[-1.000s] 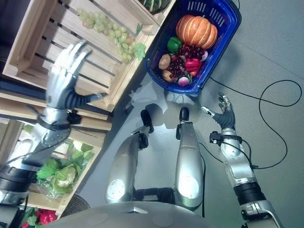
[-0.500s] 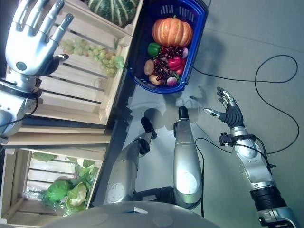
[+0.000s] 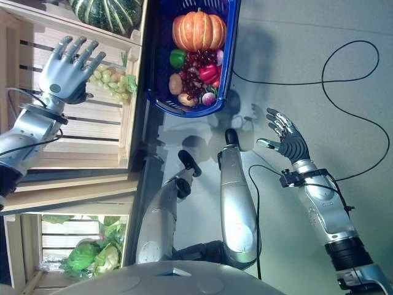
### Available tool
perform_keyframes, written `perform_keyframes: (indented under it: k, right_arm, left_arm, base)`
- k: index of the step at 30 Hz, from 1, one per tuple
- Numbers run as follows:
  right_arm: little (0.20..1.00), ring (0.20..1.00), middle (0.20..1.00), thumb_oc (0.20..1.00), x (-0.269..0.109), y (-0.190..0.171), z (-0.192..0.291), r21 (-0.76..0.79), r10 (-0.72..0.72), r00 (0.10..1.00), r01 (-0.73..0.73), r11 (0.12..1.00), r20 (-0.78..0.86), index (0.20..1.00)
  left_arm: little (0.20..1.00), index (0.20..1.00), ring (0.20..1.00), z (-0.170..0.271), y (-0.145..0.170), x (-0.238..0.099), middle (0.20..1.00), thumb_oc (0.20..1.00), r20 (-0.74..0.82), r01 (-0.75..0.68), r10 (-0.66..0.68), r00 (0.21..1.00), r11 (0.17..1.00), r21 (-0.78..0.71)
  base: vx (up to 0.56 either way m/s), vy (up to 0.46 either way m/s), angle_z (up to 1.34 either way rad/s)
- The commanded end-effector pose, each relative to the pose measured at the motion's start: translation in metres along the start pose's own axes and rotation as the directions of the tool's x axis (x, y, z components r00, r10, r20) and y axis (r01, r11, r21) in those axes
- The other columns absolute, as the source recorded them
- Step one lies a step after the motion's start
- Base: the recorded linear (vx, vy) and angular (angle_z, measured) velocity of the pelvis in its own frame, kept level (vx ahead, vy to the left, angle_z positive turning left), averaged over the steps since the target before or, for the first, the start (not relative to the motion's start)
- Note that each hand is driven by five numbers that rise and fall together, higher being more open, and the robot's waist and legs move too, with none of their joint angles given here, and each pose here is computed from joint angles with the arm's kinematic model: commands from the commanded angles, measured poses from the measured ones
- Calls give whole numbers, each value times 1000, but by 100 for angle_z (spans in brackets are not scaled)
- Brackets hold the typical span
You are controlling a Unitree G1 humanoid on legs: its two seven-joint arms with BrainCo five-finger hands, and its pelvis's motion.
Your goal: Pick up fruits and vegetables into the basket
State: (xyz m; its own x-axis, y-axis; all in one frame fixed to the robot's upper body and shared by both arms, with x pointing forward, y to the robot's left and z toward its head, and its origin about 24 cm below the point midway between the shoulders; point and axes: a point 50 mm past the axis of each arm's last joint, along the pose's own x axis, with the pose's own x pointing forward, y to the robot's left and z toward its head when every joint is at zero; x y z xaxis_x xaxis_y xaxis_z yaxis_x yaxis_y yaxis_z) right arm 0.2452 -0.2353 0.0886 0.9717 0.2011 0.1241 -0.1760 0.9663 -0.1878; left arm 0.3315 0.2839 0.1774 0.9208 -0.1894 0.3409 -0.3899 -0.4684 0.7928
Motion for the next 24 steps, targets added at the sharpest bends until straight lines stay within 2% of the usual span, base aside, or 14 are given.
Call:
perform_keyframes:
  k: [1,6,11,17,24]
  right_arm:
    - [1000,1000,1000,1000,2,1,20,24,1,994,-4,1000,108,1000]
    - [1000,1000,1000,1000,7,1,27,33,-25,989,20,999,147,1000]
    - [1000,1000,1000,1000,10,-1,33,34,-43,983,37,999,178,1000]
    - [1000,1000,1000,1000,14,0,38,17,-65,974,62,998,215,1000]
    - [1000,1000,1000,1000,18,2,39,18,-93,968,91,996,233,1000]
  left_arm:
    - [1000,1000,1000,-13,-24,-11,1000,1000,-156,94,-100,983,995,-45]
    - [1000,1000,1000,-15,-46,-24,1000,1000,-231,161,-167,959,986,-45]
    - [1000,1000,1000,-20,-55,-31,1000,1000,-288,157,-155,945,987,-15]
    - [1000,1000,1000,-25,-50,-27,1000,1000,-326,92,-58,944,992,87]
    - [1000,1000,1000,-34,-27,-7,1000,1000,-356,-25,72,932,990,136]
  base:
    - [0,0,0]
    - [0,0,0]
    - [0,0,0]
    - [3,4,-2]
    - [0,-2,0]
